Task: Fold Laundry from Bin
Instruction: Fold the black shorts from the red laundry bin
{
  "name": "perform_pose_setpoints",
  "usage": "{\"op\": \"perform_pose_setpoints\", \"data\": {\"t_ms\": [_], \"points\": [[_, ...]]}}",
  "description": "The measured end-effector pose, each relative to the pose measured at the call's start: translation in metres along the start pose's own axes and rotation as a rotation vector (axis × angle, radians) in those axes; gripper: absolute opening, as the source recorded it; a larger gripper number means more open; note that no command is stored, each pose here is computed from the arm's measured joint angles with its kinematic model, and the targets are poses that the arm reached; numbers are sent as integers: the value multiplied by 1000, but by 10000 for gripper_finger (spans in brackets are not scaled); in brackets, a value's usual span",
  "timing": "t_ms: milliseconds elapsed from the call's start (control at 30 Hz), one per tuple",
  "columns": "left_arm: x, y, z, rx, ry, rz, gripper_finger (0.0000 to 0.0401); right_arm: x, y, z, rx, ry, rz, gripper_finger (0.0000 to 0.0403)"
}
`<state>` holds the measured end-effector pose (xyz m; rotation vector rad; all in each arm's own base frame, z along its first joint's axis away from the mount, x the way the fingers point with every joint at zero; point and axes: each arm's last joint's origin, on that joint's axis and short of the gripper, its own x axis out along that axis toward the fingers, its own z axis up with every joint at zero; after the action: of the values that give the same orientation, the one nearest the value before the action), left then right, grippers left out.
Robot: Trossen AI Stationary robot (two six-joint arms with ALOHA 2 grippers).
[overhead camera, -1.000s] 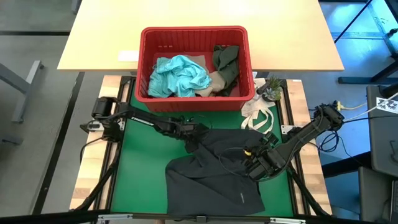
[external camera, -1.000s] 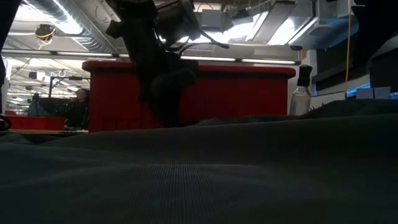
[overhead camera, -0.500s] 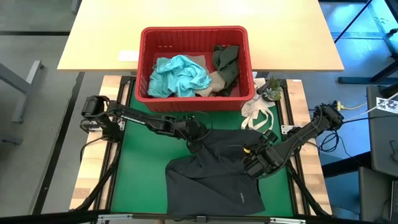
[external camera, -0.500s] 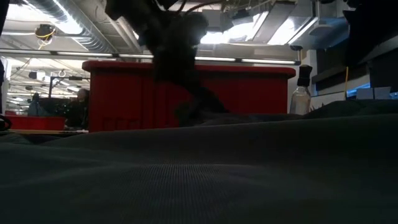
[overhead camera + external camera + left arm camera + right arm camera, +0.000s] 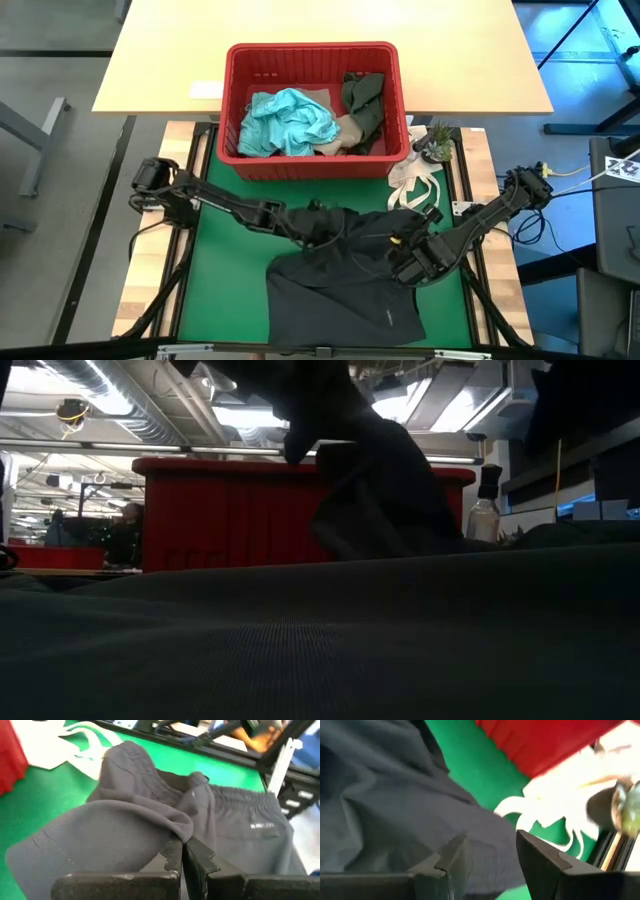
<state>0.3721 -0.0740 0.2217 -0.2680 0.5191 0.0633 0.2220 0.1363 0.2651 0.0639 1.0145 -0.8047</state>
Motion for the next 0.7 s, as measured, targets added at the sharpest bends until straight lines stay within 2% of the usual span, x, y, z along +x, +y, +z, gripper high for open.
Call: {"op": "perform_pose_setpoints", "data": {"t_ms": [300, 567, 700], "points": [[1, -29, -17, 161, 25, -67, 0, 8, 21, 23, -200, -99, 182, 166], [-5, -46, -26, 259, 26, -91, 0, 28, 26, 64, -201, -114, 390, 166], [-8, -56, -31, 288, 38, -115, 0, 40, 20, 80, -271, -107, 452, 166]]}}
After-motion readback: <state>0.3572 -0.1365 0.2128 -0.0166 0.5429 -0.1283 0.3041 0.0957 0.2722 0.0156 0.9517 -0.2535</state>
